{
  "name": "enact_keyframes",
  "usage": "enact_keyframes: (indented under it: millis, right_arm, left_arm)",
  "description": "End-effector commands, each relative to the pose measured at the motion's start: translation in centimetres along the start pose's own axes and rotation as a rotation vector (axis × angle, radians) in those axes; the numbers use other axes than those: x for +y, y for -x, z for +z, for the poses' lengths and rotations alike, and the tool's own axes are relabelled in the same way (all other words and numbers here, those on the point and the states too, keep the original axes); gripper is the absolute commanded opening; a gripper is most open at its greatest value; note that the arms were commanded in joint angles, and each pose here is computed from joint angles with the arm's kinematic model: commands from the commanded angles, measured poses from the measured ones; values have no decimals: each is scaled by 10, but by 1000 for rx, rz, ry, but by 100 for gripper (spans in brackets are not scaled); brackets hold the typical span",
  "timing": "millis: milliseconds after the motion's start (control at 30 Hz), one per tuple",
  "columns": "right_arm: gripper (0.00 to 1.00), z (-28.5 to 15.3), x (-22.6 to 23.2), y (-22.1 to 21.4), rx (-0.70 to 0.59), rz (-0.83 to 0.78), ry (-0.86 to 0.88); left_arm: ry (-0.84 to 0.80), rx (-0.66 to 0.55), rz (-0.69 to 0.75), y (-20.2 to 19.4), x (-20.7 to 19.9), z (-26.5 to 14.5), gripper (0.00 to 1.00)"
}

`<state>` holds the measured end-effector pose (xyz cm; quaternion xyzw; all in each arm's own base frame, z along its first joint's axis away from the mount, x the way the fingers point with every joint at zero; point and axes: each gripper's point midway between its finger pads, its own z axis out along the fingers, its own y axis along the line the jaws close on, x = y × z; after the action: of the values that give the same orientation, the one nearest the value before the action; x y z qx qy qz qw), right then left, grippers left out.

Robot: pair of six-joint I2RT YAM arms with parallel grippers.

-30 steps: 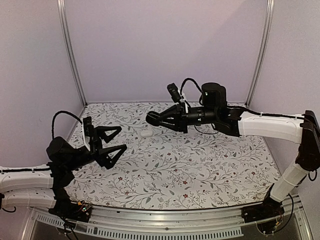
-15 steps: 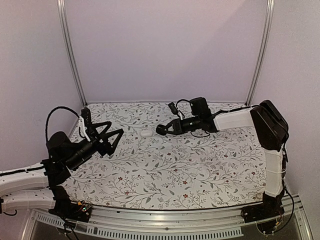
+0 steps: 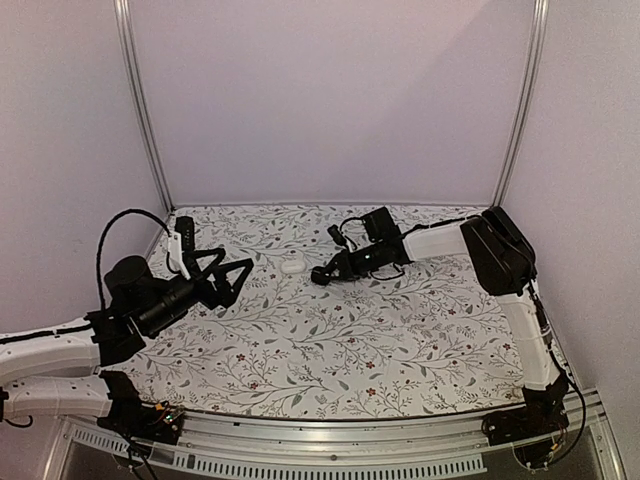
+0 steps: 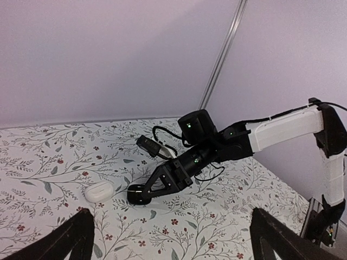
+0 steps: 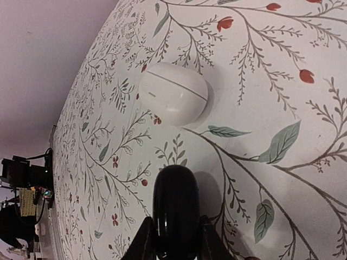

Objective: Insert the wireless bluetooth earbuds into the charging case
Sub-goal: Place the charging case with the earbuds at the center of the board, then reset both arms

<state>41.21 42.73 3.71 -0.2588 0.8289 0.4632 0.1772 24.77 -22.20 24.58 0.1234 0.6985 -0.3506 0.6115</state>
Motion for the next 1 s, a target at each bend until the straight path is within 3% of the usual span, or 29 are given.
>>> enact_keyframes:
  millis: [0,200,333,467,700,967]
  right_arm:
    - [11,3,-18,-8,30,16,-21]
    - [39,1,-26,-7,24,22,-44]
    - [48,-14,-31,4,4,13,-83]
    - [65,-41,-32,22,-43,-17,-132]
    - [79,-102,-20,50,-140,-66,-171]
    - [91,-185,45,57,-300,-239,-262]
  left_arm:
    - [32,27,-5,2,6,7,100]
    - [48,47,-23,-1,9,13,100]
    - [69,94,-24,-6,13,18,100]
    - [107,175,-21,-17,22,27,100]
    - [148,245,-19,-18,32,41,100]
    - [167,310,9,-12,37,60,100]
